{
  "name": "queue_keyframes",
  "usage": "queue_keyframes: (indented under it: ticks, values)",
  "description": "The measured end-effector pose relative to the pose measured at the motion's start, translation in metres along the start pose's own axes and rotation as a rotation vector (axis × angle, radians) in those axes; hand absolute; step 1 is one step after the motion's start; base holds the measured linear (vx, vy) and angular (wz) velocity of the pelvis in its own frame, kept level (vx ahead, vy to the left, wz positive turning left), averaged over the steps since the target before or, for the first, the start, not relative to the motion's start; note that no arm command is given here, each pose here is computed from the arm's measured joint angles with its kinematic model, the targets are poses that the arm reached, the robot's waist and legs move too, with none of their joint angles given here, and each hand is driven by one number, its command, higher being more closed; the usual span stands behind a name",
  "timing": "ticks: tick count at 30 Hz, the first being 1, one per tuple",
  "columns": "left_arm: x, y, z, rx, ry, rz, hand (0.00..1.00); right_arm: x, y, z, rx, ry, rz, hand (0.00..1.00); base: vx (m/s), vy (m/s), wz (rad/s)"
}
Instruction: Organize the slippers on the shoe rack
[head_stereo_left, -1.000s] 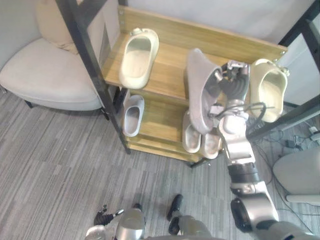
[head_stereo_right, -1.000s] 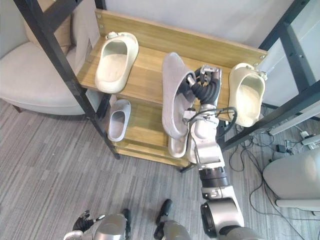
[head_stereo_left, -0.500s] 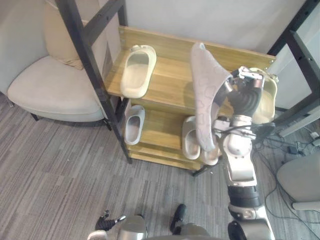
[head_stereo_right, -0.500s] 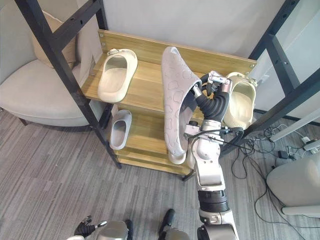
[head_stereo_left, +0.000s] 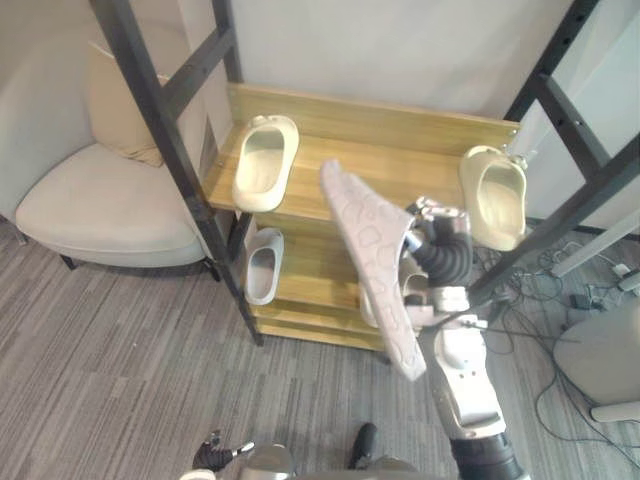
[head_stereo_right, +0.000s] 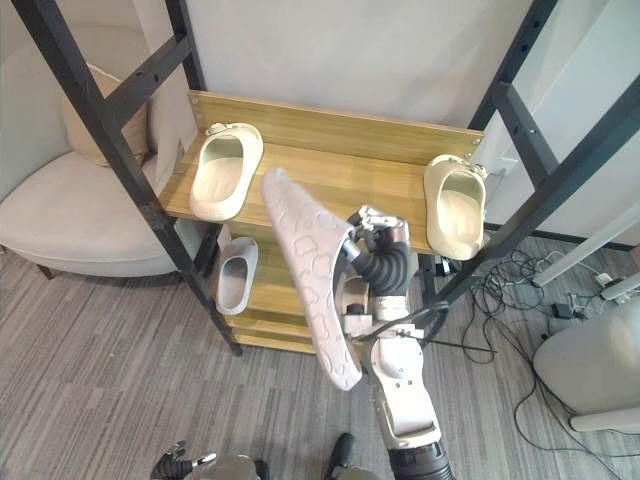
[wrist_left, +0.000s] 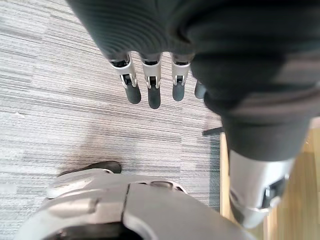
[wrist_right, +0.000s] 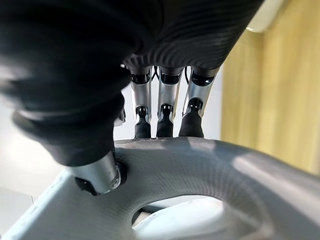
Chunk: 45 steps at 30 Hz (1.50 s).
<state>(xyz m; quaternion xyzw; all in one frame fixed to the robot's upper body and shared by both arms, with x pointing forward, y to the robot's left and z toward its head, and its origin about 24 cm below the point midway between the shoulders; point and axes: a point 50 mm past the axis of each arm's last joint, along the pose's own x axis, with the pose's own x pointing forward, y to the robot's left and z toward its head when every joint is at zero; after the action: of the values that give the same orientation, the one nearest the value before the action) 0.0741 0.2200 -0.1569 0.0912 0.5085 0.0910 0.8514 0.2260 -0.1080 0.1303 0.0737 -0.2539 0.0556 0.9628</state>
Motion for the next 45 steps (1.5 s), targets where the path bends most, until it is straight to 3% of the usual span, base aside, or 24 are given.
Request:
queue_keyframes:
  ticks: [8,16,26,37,45]
  values:
    - [-0.001,-0.005,-0.006,0.051,0.021,-0.032,0.0,-0.04,0.011,-0.024,0.084,0.204,0.109,1.0,-0.04,-0.02,-0.01]
    - [0.001,-0.007,0.0,0.042,0.003,-0.042,0.0,-0.057,0.018,-0.059,0.057,0.385,0.157,1.0,-0.02,-0.004,0.04]
    - [0.012,-0.016,0.061,-0.01,-0.19,-0.073,0.0,0.008,0.006,-0.058,-0.206,0.231,0.15,1.0,-0.16,-0.013,0.16]
    - [0.012,-0.016,0.104,-0.049,-0.339,-0.072,0.0,0.098,-0.062,-0.015,-0.554,-0.01,-0.168,1.0,-0.02,0.002,0.11]
    - [0.011,-0.015,0.125,-0.093,-0.399,-0.053,0.0,0.123,-0.077,0.027,-0.599,-0.184,-0.344,1.0,-0.02,0.077,0.04]
